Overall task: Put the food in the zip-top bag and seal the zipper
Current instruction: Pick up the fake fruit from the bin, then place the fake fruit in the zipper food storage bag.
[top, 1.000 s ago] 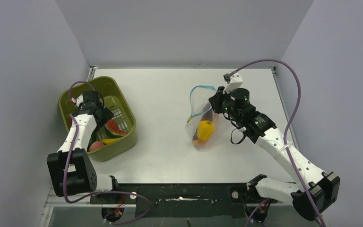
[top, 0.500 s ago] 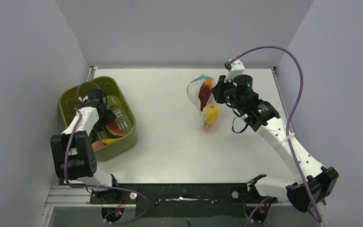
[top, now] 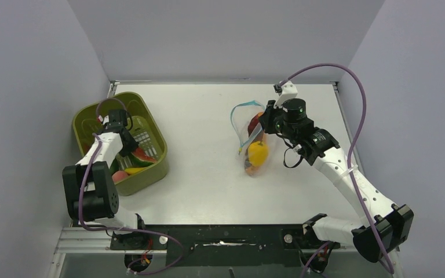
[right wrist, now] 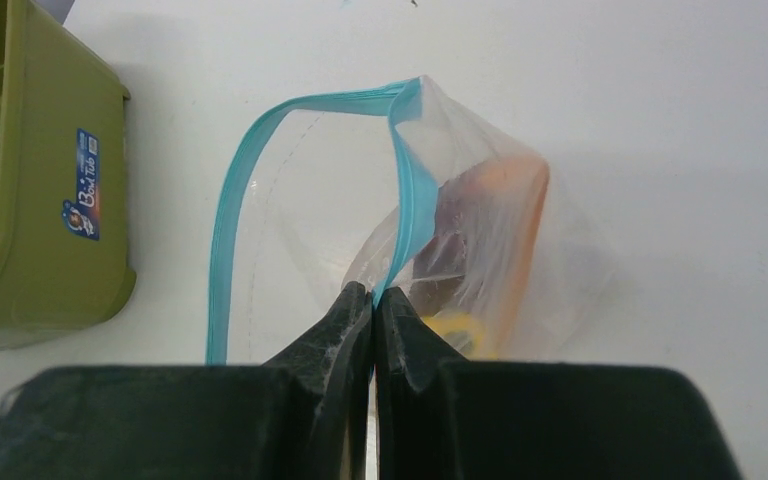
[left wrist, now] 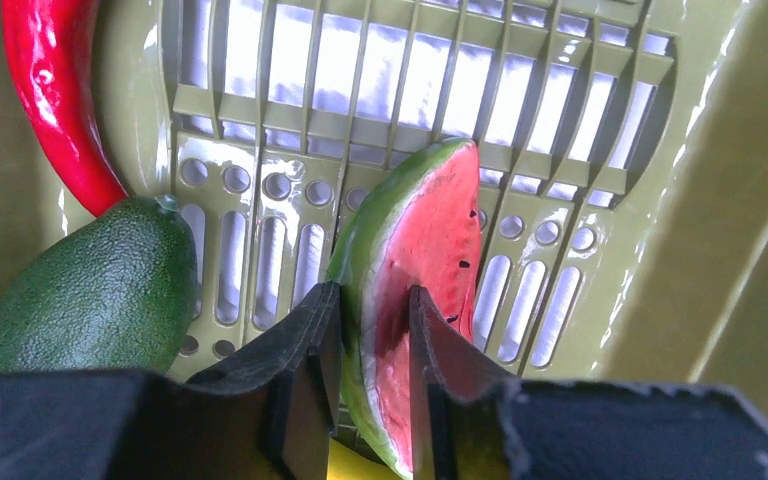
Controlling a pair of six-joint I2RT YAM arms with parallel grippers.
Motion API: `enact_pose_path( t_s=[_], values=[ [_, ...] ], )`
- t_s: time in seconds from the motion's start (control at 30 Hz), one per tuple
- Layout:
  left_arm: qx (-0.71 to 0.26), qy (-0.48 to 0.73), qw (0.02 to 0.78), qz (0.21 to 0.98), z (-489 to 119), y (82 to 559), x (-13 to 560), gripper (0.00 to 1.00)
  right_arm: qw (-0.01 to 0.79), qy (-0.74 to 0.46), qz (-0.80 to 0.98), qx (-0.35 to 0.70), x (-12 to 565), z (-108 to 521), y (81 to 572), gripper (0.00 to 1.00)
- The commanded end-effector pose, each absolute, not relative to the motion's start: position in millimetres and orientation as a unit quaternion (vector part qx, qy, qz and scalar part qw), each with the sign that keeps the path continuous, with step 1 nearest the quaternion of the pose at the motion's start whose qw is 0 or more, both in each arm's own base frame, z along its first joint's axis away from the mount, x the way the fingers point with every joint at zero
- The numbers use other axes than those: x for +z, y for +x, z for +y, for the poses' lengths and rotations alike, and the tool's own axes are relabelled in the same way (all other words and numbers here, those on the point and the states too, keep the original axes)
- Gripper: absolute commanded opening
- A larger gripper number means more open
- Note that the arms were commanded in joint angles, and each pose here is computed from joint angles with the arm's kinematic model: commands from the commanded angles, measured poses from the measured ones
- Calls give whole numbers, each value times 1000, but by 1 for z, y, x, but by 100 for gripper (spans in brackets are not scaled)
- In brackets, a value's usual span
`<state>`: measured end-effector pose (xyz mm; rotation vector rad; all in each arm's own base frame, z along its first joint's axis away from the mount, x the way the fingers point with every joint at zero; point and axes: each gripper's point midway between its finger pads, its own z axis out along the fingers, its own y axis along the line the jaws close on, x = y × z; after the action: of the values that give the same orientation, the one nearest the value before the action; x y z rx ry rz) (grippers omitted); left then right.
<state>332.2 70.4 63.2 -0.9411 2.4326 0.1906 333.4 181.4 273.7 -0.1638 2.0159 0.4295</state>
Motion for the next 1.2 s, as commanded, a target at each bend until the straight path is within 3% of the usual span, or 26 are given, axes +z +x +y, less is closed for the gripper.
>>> enact_pose_path(
  t_s=[0.0,0.33,0.77,1.17],
  values=[
    [73,-329,329,882,72,353,91,8,549,-39,808,211,300,181,331,0],
    [50,-314,439,840,69,358,147,7,541,-26,799,260,290,192,311,0],
    [-4,-289,527,799,40,349,228,5,519,-39,795,311,286,217,280,0],
    [-119,-216,591,768,-15,330,310,4,500,-57,790,349,286,248,271,0]
  ],
)
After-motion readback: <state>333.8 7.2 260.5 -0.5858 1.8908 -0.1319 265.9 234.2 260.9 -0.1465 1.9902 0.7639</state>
